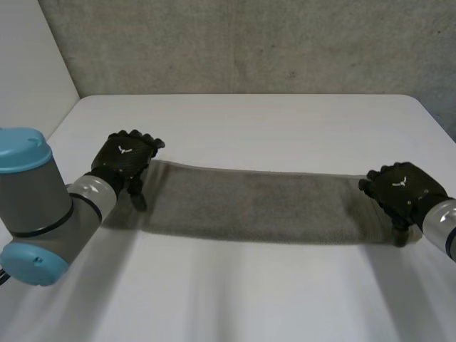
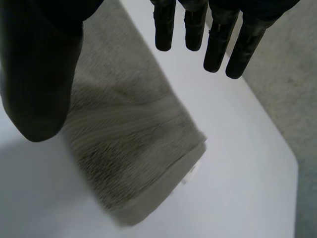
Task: Fold the towel.
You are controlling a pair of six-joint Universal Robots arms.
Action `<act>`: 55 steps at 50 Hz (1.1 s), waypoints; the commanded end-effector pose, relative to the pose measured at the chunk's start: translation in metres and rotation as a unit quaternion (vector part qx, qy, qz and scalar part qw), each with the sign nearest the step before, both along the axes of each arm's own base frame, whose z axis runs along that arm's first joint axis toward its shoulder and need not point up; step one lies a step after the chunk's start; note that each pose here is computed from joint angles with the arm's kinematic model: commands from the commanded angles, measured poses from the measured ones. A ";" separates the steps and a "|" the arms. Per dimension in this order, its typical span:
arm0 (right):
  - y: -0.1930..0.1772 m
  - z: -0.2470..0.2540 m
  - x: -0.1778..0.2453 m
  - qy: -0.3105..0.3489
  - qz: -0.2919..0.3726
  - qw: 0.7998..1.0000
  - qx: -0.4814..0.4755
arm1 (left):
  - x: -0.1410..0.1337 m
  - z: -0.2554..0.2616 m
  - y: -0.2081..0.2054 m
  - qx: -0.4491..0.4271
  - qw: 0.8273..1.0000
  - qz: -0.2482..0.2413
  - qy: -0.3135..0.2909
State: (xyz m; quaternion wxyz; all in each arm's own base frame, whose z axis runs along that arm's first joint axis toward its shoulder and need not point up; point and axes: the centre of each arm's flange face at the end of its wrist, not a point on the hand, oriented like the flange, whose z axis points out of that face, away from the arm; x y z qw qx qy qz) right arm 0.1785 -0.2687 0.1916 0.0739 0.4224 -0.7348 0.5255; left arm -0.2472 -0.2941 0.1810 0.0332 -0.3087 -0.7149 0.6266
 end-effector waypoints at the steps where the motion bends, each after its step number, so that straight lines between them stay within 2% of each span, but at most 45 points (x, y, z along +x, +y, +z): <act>1: -0.012 -0.025 -0.020 -0.015 -0.023 1.000 -0.014 | 0.002 -0.003 0.006 0.013 0.999 0.005 0.034; 10: -0.027 -0.059 -0.021 -0.017 -0.025 1.000 0.010 | 0.002 -0.002 0.006 0.017 0.999 0.008 0.049; 24: -0.038 -0.066 -0.024 -0.015 -0.032 0.999 0.004 | 0.002 -0.002 0.007 0.019 0.999 0.008 0.048; 29: -0.060 -0.053 -0.051 0.008 -0.096 0.994 -0.047 | 0.002 -0.002 0.007 0.018 0.999 0.008 0.049; 35: -0.084 -0.035 -0.085 0.039 -0.140 0.986 -0.079 | 0.004 0.003 0.009 0.013 0.999 0.009 0.051; 37: -0.102 -0.023 -0.125 0.084 -0.176 0.976 -0.097 | 0.004 0.006 0.009 0.009 0.999 0.008 0.052; 38: -0.102 -0.023 -0.125 0.084 -0.176 0.976 -0.097 | 0.005 0.008 0.009 0.006 0.999 0.010 0.053; 40: -0.115 -0.008 -0.150 0.128 -0.194 0.966 -0.114 | 0.006 0.010 0.009 0.003 0.998 0.012 0.054; 43: -0.118 -0.002 -0.152 0.147 -0.190 0.964 -0.116 | 0.009 0.015 0.007 -0.004 0.998 0.016 0.057; 45: -0.116 0.005 -0.120 0.138 -0.150 0.972 -0.115 | 0.010 0.017 0.007 -0.007 0.998 0.018 0.058; 46: -0.116 0.005 -0.120 0.138 -0.150 0.972 -0.115 | 0.011 0.020 0.006 -0.011 0.998 0.019 0.059; 48: -0.104 0.031 -0.056 0.076 -0.096 0.981 -0.149 | 0.010 0.022 0.005 -0.014 0.998 0.020 0.061; 49: -0.104 0.031 -0.055 0.076 -0.096 0.981 -0.149 | 0.010 0.023 0.004 -0.017 0.998 0.021 0.061; 51: -0.076 0.069 -0.003 -0.007 -0.055 0.981 -0.187 | 0.010 0.024 0.003 -0.018 0.998 0.022 0.062; 52: -0.075 0.069 -0.003 -0.008 -0.054 0.981 -0.187 | 0.011 0.025 0.003 -0.019 0.998 0.022 0.062; 54: -0.039 0.080 0.054 -0.072 0.020 0.978 -0.193 | 0.010 0.025 0.003 -0.020 0.998 0.022 0.063; 55: -0.039 0.080 0.054 -0.073 0.020 0.978 -0.192 | 0.009 0.026 0.004 -0.021 0.998 0.021 0.063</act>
